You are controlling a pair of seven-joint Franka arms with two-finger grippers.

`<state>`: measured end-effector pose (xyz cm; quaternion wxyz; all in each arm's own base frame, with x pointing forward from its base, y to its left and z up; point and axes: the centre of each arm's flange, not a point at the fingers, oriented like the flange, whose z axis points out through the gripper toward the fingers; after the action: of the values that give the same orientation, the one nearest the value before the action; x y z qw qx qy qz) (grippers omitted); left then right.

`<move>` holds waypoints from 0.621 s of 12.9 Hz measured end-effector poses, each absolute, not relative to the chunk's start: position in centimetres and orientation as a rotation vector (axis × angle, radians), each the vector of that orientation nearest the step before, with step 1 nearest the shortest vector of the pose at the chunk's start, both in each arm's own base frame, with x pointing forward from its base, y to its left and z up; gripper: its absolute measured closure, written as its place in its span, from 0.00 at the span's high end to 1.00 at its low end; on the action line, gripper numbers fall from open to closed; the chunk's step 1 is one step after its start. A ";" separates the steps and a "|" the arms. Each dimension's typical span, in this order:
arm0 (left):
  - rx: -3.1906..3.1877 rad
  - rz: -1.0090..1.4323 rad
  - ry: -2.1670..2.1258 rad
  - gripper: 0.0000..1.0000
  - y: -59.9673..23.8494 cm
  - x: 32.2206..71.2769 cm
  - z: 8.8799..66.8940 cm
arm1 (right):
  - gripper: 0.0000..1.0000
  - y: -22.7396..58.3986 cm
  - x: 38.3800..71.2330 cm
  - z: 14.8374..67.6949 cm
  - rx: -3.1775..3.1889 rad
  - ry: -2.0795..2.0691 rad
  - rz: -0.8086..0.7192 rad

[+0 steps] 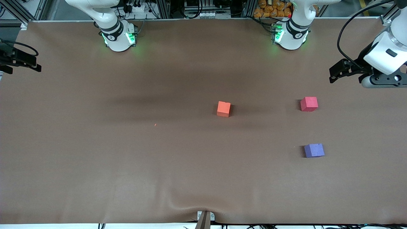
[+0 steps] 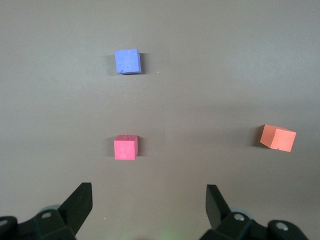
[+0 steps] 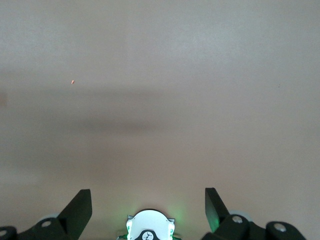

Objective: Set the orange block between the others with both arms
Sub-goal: 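Reach the left gripper to the orange cube and grasp it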

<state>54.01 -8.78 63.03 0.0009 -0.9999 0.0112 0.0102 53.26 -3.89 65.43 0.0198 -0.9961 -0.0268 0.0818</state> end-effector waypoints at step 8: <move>-3.164 0.115 0.209 1.00 -27.7 54.9 52.5 | 1.00 -3.7 53.4 65.3 -3.091 -0.089 0.254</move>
<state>54.94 -27.74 52.46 -0.0155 -0.9970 0.0659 0.0362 53.40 -3.74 65.28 0.0194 -0.9961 -0.0286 0.0817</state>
